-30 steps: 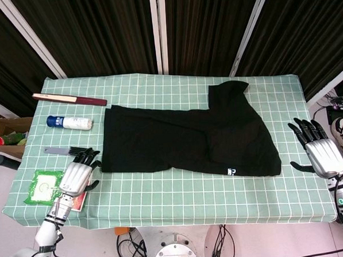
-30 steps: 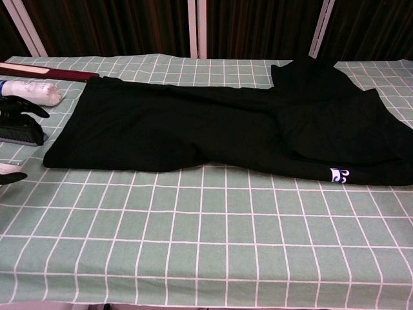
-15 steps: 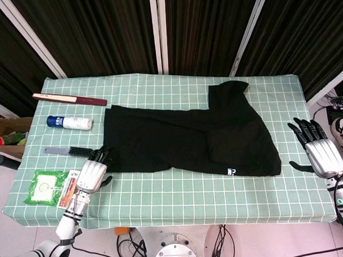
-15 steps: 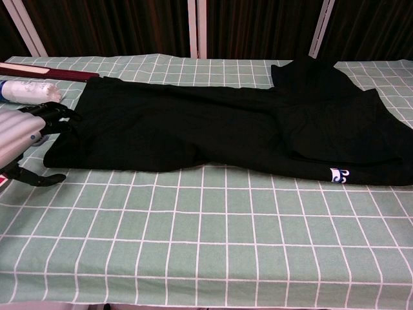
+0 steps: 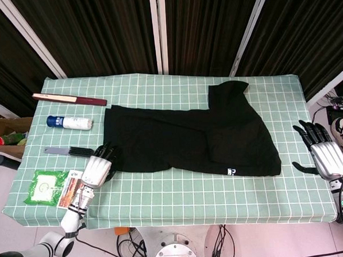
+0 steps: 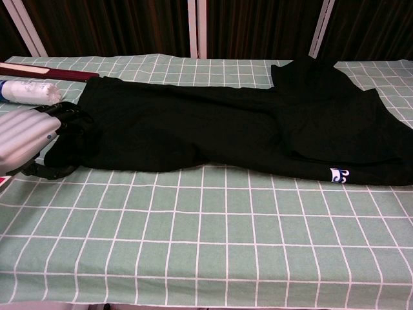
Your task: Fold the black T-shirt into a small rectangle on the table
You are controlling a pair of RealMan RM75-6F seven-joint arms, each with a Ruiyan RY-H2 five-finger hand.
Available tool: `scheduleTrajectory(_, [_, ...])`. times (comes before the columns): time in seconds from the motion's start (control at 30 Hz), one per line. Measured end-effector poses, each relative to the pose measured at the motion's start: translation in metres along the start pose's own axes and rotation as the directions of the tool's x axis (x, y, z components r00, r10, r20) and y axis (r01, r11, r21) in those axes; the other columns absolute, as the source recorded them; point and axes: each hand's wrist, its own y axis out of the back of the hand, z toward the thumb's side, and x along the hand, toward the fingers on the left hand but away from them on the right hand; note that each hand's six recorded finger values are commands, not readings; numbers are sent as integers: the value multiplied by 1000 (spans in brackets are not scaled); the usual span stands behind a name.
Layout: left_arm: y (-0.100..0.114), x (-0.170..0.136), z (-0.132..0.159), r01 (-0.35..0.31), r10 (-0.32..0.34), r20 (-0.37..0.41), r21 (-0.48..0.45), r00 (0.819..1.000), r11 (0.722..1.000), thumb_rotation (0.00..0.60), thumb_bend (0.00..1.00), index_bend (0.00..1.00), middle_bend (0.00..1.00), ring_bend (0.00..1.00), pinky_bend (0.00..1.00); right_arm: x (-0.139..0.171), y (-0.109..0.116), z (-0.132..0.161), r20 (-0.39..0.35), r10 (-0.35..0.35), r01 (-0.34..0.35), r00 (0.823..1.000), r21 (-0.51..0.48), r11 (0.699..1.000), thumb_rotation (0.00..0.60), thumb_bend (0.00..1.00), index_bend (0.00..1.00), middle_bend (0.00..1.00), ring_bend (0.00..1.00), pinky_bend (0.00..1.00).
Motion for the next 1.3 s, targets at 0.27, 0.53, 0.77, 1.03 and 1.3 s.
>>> scheduleTrajectory(0.27, [-1, 2, 0, -56, 57, 8, -89, 998, 994, 600, 454, 616, 279, 156, 230, 14, -27, -2, -3, 62, -62, 998, -9, 998, 600, 190, 218, 83, 0, 0])
scheduleTrajectory(0.53, [-5, 2, -2, -70, 68, -16, -154, 998, 986, 600, 454, 617, 279, 155, 228, 21, -76, 1, -26, 150, -149, 988, 39, 988, 600, 181, 332, 113, 0, 0])
scheduleTrajectory(0.77, [-6, 1, -2, -72, 68, -27, -169, 997, 983, 600, 455, 617, 279, 155, 227, 14, -105, -2, -42, 159, -154, 986, 97, 983, 600, 207, 384, 141, 0, 0])
scheduleTrajectory(1.03, [-8, 5, -4, -68, 61, -44, -193, 997, 979, 600, 456, 617, 278, 155, 227, 0, -124, 4, -94, 133, -123, 987, 100, 987, 600, 315, 430, 170, 0, 0])
scheduleTrajectory(1.3, [-10, 5, -9, -66, 55, -60, -206, 997, 976, 600, 457, 617, 278, 156, 227, -8, -132, 11, -153, 105, -83, 983, 143, 986, 600, 477, 594, 210, 10, 0])
